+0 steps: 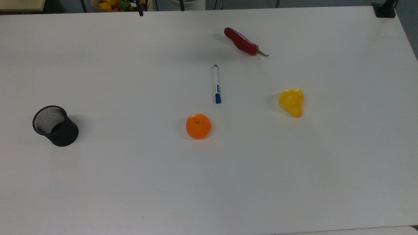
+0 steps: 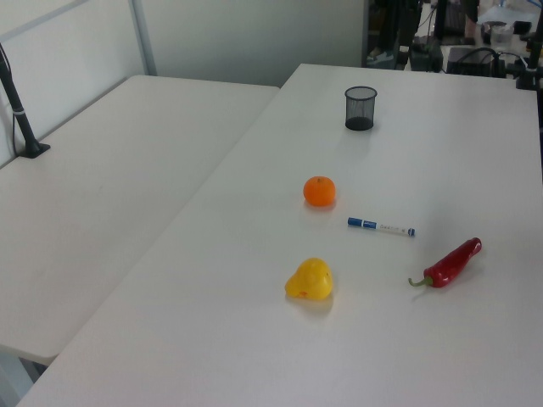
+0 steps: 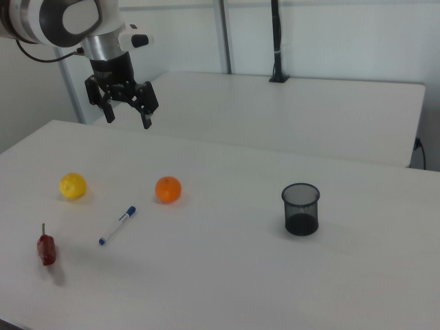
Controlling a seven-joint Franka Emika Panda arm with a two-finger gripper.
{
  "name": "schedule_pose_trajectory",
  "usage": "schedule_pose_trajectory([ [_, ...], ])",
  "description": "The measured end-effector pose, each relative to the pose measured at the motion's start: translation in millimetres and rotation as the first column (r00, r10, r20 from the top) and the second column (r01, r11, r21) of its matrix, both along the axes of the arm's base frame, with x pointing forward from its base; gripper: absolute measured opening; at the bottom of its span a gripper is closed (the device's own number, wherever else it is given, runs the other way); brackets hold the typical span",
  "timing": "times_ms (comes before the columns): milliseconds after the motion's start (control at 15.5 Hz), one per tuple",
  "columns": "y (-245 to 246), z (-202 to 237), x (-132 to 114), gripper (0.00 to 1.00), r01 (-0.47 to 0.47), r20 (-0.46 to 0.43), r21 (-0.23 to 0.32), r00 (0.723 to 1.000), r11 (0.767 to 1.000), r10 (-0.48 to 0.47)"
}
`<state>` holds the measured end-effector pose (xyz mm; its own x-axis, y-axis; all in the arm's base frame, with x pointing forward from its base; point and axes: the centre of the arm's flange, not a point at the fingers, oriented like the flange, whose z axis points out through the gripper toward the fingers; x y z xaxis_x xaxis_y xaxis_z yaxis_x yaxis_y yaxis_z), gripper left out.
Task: Take marker pen
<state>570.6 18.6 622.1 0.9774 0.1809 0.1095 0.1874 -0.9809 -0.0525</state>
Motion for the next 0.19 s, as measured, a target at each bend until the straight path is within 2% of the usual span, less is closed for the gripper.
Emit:
schedule_pose_trajectory([
  [194,1.5,-0.2,-0.1,1.00,-0.003,0.000,0.000,1.000,1.000,0.003],
])
